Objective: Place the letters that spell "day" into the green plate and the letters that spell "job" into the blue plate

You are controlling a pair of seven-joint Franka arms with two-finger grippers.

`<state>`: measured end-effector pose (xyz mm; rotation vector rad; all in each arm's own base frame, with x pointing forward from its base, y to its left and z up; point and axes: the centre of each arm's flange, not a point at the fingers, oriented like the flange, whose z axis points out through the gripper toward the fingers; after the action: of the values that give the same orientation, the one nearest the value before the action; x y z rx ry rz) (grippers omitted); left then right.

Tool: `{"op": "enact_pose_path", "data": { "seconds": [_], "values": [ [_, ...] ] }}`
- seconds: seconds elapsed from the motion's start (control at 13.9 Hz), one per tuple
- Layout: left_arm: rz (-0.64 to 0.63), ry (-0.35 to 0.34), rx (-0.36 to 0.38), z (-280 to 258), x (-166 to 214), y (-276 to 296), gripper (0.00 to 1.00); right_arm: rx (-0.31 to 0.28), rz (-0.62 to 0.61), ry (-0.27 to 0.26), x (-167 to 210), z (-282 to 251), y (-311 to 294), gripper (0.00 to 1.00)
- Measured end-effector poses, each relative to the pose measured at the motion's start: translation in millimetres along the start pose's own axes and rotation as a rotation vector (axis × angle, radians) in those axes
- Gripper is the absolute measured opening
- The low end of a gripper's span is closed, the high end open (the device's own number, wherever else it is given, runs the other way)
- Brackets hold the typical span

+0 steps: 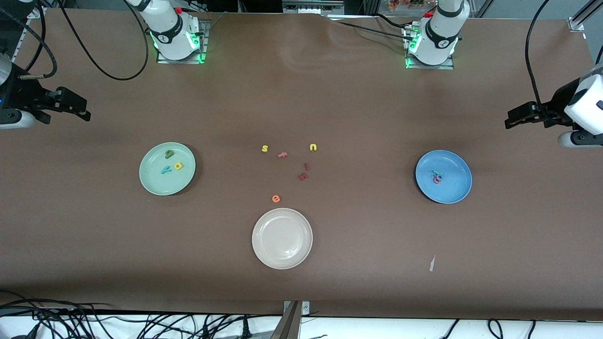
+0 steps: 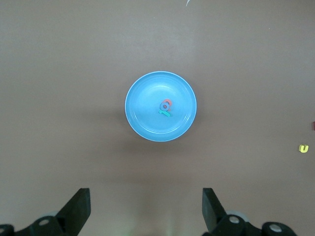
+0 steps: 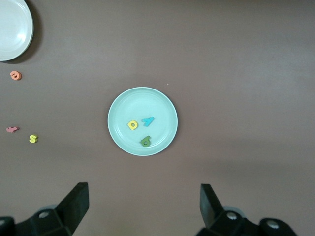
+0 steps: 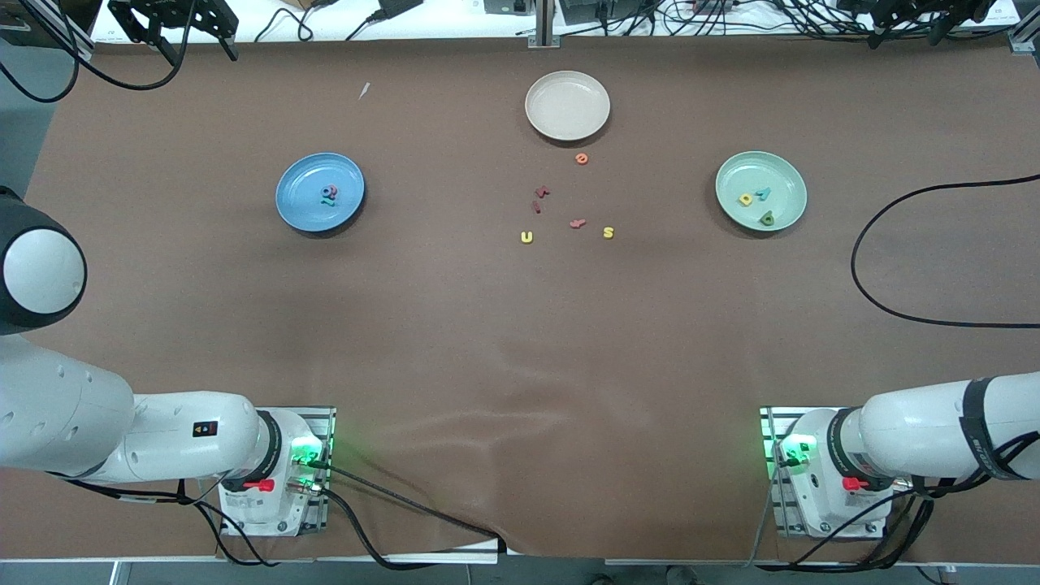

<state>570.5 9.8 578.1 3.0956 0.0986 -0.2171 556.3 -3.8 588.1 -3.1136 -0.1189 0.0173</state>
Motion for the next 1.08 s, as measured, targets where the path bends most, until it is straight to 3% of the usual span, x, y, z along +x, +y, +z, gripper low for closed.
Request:
{"op": "enact_pose_path", "data": {
  "seconds": [1.08],
  "values": [
    [0.002,0.030,0.001,4.0,5.7,-4.7,1.00,0.000,-0.001,-0.005,-0.4,1.0,-0.8,1.00]
  ]
}}
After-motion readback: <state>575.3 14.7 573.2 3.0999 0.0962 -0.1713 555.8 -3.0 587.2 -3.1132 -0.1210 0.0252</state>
